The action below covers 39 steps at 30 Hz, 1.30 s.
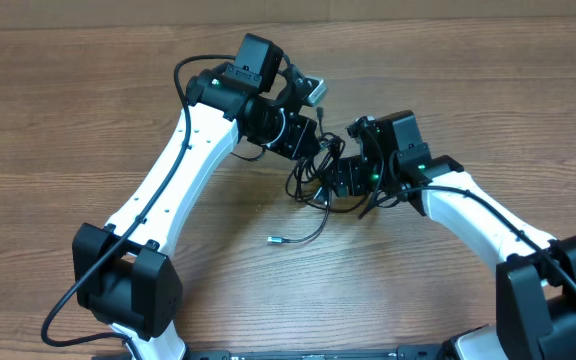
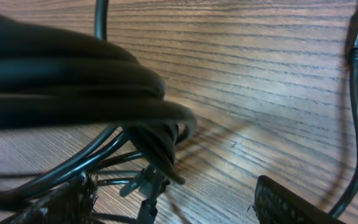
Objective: Untangle cables
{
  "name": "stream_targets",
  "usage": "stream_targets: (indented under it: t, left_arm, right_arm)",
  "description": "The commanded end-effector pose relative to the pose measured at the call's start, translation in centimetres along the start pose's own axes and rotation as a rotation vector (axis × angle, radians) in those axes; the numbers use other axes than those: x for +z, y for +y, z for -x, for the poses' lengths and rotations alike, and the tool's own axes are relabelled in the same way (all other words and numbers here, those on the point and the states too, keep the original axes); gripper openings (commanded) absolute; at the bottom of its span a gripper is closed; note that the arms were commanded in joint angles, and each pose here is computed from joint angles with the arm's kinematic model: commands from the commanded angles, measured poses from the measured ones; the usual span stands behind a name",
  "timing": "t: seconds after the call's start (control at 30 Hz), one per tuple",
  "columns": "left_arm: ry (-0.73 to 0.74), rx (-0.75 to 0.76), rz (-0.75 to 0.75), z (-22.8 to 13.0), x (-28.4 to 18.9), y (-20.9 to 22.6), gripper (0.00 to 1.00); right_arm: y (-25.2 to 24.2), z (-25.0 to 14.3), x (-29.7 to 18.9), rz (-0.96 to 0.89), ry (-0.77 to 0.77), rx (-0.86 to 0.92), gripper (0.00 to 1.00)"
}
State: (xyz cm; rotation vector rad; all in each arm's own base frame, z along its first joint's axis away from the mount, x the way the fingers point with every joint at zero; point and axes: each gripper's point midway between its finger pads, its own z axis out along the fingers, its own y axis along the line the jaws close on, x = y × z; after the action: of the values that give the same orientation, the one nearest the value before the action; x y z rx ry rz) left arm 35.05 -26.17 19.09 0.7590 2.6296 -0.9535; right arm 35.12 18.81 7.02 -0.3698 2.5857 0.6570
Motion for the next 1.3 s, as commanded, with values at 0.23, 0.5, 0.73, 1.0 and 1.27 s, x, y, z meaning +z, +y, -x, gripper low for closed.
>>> stream_targets:
  t: [0.23, 0.5, 0.73, 1.0, 1.27]
  left_arm:
    - [-0.018, -0.031, -0.153, 0.5, -0.7, -2.8, 0.04]
    - [-0.031, -0.042, -0.303, 0.8, -1.6, -4.9, 0.04]
    - [-0.046, -0.064, -0.161, 1.1, -1.5, -1.8, 0.04]
    - [-0.029, -0.103, -0.099, 0.4, -1.8, -0.2, 0.04]
    - [-0.003, -0.46, 0.636, -3.4, -5.4, 11.6, 0.04]
  right_arm:
    - [1.1, 3.2, -0.2, 0.033, -0.113, -0.059, 0.45]
    - [1.3, 3.5, -0.3, 0.047, -0.128, -0.067, 0.39]
    - [1.7, 3.0, -0.2, 0.073, -0.105, -0.062, 0.04]
    - [-3.6, 1.9, -0.5, -0.222, -0.084, 0.061, 0.04]
    - [-11.7, -1.6, -4.2, -0.641, -0.063, 0.383, 0.04]
